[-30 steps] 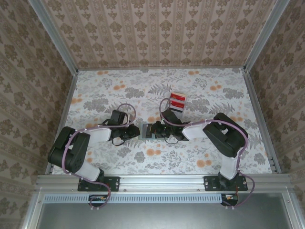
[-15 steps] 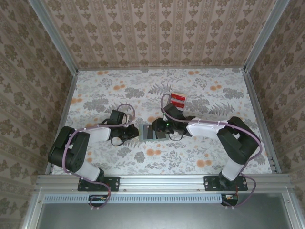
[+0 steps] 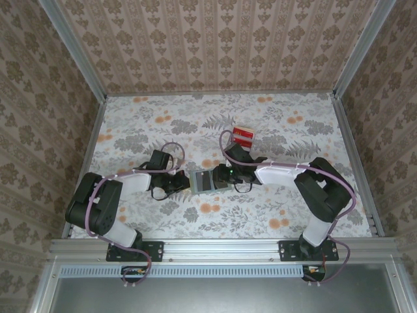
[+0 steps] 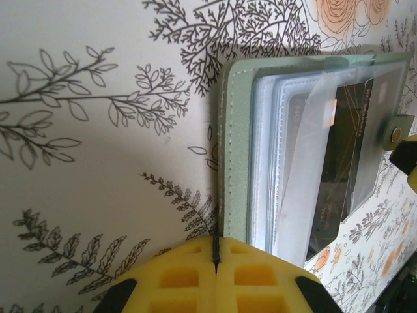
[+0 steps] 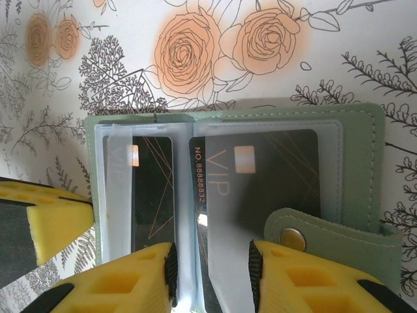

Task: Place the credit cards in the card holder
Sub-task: Insert the credit card into the card slot.

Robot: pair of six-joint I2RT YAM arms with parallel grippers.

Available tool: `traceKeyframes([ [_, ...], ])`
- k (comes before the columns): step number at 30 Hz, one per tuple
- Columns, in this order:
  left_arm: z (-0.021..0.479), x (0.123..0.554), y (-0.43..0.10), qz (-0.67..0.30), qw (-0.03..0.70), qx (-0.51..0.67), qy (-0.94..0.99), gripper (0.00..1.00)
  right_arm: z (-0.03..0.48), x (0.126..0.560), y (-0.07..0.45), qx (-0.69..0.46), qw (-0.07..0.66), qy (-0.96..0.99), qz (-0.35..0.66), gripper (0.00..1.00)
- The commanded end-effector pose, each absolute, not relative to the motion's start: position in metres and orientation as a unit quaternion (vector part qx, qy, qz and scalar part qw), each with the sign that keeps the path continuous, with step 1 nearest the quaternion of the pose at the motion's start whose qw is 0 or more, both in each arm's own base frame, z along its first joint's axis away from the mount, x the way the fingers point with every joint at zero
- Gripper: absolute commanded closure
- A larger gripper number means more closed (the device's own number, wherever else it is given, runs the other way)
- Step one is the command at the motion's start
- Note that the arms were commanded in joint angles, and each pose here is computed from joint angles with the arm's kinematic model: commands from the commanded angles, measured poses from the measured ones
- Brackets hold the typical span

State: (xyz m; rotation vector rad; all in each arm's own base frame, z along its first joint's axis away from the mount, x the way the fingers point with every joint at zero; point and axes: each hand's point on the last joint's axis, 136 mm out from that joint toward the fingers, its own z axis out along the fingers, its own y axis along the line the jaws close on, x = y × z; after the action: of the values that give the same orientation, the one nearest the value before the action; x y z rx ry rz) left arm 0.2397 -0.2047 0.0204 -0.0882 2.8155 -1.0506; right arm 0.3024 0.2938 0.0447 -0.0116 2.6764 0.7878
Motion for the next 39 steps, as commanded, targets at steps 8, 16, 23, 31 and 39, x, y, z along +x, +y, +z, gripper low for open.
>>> traceKeyframes([
  [8,0.057,0.256,-0.217,-0.387,0.095,-0.012,0.917,1.00,0.051,0.292,0.314,-0.099,0.166,0.951,0.240,0.54],
  [16,0.038,0.257,-0.187,-0.345,0.096,-0.068,0.931,0.99,0.049,0.286,0.334,-0.184,0.181,0.958,0.126,0.48],
  [23,0.039,0.260,-0.166,-0.349,0.115,-0.100,0.925,0.98,0.048,0.284,0.350,-0.222,0.186,0.955,0.063,0.49],
  [31,0.041,0.259,-0.164,-0.356,0.121,-0.091,0.922,0.97,0.043,0.288,0.354,-0.242,0.192,0.951,-0.011,0.49],
  [39,0.037,0.259,-0.166,-0.364,0.120,-0.086,0.920,0.97,0.025,0.285,0.351,-0.240,0.175,0.954,-0.026,0.59],
])
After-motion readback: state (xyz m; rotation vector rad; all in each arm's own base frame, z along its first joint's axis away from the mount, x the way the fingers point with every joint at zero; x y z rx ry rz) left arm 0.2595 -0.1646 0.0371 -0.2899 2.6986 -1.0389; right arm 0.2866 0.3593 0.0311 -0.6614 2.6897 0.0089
